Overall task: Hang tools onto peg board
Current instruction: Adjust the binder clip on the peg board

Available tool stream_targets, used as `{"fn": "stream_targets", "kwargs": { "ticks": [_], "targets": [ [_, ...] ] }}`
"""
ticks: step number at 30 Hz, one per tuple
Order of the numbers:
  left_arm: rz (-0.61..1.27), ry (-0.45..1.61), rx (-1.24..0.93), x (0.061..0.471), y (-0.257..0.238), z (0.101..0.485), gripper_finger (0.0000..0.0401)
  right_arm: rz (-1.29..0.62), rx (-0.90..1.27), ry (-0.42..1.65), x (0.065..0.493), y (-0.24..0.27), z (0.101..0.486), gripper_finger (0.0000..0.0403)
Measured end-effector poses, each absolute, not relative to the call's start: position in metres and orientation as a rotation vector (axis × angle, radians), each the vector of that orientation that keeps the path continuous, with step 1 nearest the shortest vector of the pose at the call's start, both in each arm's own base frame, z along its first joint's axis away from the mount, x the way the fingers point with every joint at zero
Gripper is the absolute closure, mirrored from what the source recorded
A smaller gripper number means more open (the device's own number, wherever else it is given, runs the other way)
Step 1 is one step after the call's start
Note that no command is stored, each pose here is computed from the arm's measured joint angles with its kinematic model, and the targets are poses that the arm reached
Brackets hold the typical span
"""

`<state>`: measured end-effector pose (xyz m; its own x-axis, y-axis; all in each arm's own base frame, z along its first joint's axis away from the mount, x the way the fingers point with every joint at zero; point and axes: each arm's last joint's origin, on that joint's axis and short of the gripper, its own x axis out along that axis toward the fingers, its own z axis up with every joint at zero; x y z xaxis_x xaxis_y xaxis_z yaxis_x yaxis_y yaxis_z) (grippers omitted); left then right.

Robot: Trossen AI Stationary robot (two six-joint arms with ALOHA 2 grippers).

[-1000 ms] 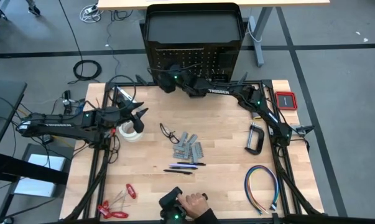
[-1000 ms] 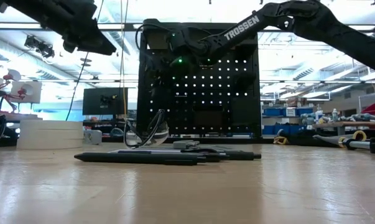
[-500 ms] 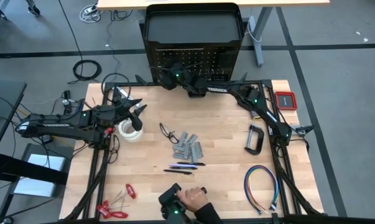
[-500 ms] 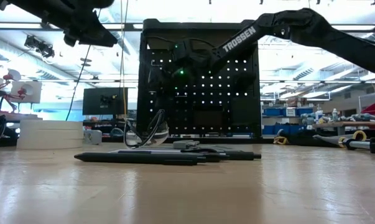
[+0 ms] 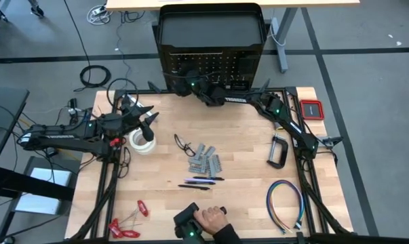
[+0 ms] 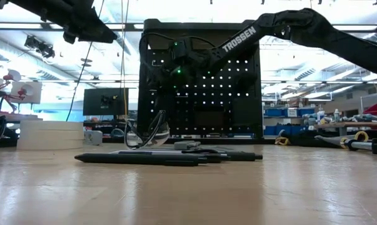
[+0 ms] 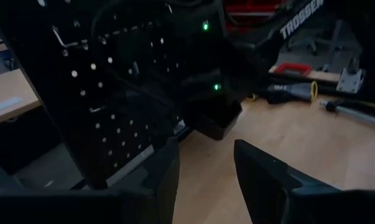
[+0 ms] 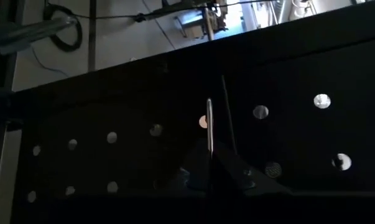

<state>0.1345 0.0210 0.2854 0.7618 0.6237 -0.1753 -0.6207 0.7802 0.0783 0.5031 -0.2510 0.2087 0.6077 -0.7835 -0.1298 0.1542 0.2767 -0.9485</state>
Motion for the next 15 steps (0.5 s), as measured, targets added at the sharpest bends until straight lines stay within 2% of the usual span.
{"fn": "stream_targets", "kwargs": {
  "ticks": [15],
  "targets": [
    [0.676, 0.185, 0.009, 0.133, 0.021, 0.286, 0.0243, -0.655, -1.202, 0.720, 0.500, -0.246, 0.223, 0.0391]
  ]
}}
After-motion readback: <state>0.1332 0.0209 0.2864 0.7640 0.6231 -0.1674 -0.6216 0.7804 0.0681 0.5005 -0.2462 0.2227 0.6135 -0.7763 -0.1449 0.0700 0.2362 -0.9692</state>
